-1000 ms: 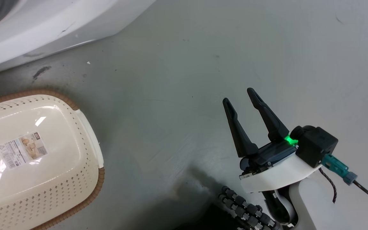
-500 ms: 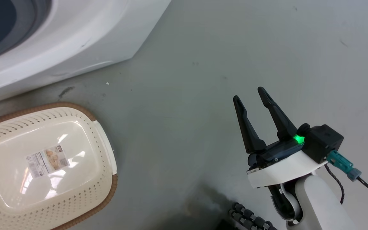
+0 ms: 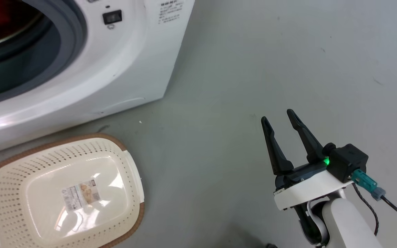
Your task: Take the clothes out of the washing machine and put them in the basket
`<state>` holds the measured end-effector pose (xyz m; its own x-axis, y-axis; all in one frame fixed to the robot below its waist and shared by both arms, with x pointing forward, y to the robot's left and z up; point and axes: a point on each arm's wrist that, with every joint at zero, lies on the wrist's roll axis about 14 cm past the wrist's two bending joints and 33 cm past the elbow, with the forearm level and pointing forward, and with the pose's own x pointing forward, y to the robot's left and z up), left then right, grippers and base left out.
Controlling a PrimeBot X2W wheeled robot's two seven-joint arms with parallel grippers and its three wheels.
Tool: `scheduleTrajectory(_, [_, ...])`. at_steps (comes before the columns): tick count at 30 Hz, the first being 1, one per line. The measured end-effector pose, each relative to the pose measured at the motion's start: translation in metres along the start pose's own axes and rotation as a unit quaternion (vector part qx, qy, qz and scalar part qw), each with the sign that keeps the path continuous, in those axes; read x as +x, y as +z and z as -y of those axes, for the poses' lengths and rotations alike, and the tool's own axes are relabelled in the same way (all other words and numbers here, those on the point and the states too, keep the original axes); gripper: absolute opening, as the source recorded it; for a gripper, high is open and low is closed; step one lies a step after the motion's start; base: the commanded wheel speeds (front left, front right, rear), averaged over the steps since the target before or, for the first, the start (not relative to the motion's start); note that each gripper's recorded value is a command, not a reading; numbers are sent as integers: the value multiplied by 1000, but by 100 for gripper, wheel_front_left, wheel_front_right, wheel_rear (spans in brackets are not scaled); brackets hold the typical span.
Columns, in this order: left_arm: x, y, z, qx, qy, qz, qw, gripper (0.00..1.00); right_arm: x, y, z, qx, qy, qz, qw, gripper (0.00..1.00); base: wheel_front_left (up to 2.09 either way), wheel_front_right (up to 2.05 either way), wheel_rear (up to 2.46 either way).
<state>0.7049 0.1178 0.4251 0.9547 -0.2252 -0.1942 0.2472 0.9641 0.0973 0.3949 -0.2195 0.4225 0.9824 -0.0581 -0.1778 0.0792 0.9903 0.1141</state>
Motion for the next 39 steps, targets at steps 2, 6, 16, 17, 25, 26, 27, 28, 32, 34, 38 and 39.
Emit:
scheduleTrajectory(2, [-12,5,4,-5,-4,8,1000,0,-4,6,-1,-2,1,8,1000,100,0,0,0])
scheduleTrajectory(6, [-35,18,8,-18,-5,25,1000,0,-10,16,-4,-3,6,23,1000,100,0,0,0])
scheduleTrajectory(16, [-116,62,16,-46,-17,80,996,0,-36,43,-12,-9,16,52,998,100,0,0,0])
scheduleTrajectory(17, [-123,67,16,-50,-17,88,995,0,-38,45,-13,-11,18,54,998,100,0,0,0])
scheduleTrajectory(25, [-180,102,19,-59,-18,152,986,0,-54,58,-24,-17,33,64,997,100,0,0,0])
scheduleTrajectory(26, [-187,104,17,-59,-14,158,986,0,-55,59,-26,-17,37,65,997,100,0,0,0])
scheduleTrajectory(27, [-194,105,15,-59,-12,164,985,0,-55,61,-29,-17,40,67,997,100,0,0,0])
scheduleTrajectory(28, [-200,107,14,-59,-10,169,984,0,-56,62,-32,-18,45,68,997,100,0,0,0])
scheduleTrajectory(32, [-227,110,9,-57,-3,188,980,0,-59,65,-41,-25,60,67,996,100,0,0,0])
scheduleTrajectory(34, [-239,103,7,-57,4,186,981,0,-60,67,-44,-25,64,69,995,100,0,0,0])
scheduleTrajectory(38, [-260,86,11,-65,11,176,982,0,-63,66,-48,-27,70,66,995,100,0,0,0])
scheduleTrajectory(39, [-266,80,13,-69,12,172,983,0,-64,66,-50,-27,73,65,995,100,0,0,0])
